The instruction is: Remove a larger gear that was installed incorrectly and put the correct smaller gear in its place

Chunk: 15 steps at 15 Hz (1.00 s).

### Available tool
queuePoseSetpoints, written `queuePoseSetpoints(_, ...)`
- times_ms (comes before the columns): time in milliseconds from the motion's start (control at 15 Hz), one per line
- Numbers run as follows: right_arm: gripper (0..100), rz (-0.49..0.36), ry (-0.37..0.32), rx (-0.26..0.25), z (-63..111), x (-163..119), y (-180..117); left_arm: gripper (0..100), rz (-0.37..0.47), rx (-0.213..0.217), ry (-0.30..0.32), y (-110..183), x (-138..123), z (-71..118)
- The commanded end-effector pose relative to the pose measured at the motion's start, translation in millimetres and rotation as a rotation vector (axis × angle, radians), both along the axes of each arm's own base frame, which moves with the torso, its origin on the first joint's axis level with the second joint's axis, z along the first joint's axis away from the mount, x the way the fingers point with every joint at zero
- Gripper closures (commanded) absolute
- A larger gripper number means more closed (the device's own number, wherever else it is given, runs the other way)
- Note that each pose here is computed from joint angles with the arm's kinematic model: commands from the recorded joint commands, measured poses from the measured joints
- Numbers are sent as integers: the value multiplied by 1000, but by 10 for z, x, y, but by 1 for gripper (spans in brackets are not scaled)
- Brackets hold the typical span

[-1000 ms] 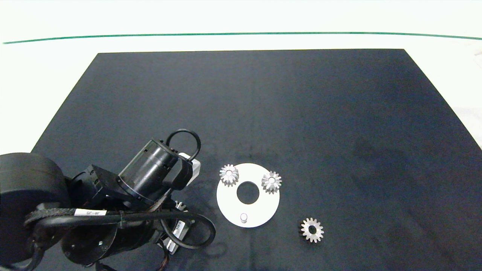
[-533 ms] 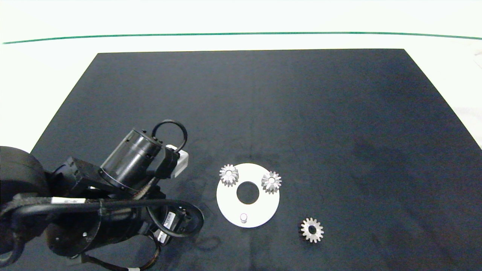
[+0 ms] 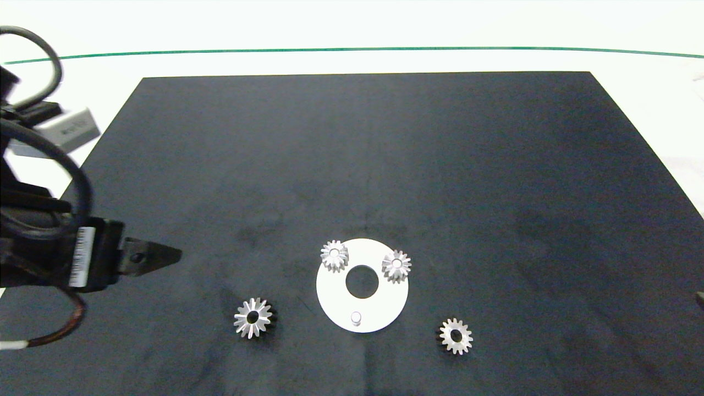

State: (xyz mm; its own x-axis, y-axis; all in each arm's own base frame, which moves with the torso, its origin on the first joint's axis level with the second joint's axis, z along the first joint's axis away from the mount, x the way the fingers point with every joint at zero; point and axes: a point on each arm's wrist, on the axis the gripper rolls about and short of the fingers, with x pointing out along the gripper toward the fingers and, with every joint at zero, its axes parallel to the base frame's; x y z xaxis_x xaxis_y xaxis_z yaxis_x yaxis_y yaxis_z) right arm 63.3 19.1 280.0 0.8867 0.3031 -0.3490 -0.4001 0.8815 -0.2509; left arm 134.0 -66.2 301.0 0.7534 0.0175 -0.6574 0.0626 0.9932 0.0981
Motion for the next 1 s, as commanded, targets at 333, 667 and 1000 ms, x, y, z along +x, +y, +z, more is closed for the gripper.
queuePoseSetpoints(333,0,238,196,-211,-221,508,563,0,182,-30,-213,643,-974,597)
queuePoseSetpoints(667,0,362,288,-386,-242,852,1284,0,181,-39,-243,679,-1089,604)
queuePoseSetpoints(1000,0,442,379,-492,-513,979,1743,0,177,-47,-268,704,-1176,609)
